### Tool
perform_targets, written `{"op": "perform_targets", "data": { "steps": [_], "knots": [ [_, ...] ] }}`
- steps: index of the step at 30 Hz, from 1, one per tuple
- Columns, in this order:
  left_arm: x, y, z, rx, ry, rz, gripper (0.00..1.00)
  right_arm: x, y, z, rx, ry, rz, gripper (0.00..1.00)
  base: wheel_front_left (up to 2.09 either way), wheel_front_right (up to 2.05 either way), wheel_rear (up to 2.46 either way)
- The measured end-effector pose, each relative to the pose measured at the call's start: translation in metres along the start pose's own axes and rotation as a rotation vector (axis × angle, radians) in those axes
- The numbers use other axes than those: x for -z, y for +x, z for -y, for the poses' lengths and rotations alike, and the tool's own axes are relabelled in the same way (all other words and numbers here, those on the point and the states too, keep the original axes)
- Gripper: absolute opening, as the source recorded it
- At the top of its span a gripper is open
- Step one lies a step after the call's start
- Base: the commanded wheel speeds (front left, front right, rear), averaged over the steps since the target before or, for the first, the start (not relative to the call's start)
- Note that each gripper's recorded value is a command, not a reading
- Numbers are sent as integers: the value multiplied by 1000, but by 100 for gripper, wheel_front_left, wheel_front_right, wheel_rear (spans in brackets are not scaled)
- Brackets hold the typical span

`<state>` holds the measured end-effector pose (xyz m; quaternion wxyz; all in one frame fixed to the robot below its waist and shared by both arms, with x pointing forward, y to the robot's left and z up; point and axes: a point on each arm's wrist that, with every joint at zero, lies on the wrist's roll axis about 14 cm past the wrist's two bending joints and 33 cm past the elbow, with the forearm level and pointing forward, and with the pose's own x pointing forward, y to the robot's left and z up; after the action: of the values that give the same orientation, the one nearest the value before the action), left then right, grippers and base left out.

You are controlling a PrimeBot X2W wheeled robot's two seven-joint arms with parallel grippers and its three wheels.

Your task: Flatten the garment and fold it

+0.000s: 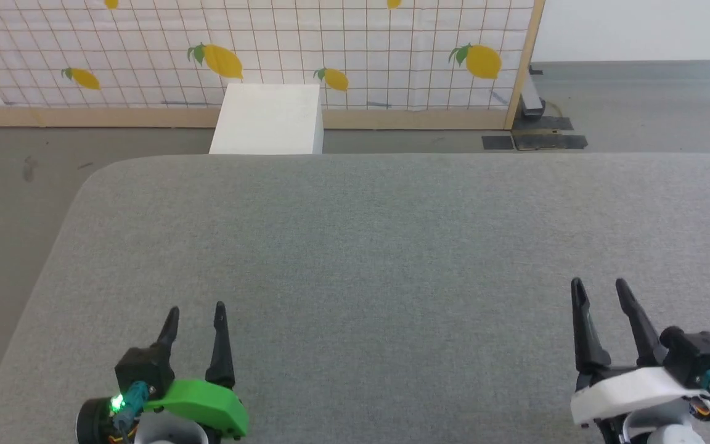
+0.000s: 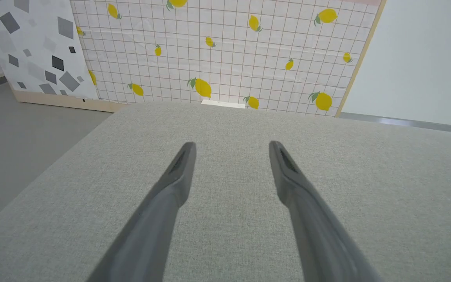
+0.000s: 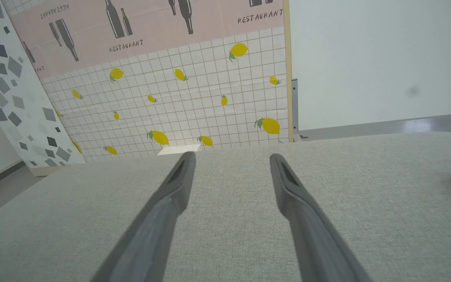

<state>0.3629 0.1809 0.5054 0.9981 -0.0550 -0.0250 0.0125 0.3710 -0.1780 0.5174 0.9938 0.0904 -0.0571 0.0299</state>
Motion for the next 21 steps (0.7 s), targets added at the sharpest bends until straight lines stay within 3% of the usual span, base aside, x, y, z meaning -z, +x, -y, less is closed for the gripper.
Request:
{"op": "perform_targets", "data": {
  "steps": [7, 8, 21],
  "knots": [
    [8, -3, 0, -11, -11, -16, 100, 11, -7, 3, 9, 2, -34, 100, 0, 0, 0],
    [9, -4, 1, -9, -12, -18, 0, 11, -7, 3, 10, 2, -35, 0, 0, 0, 0],
    [8, -3, 1, -8, -9, -23, 0, 11, -7, 2, 8, -2, -41, 0, 0, 0, 0]
  ]
}}
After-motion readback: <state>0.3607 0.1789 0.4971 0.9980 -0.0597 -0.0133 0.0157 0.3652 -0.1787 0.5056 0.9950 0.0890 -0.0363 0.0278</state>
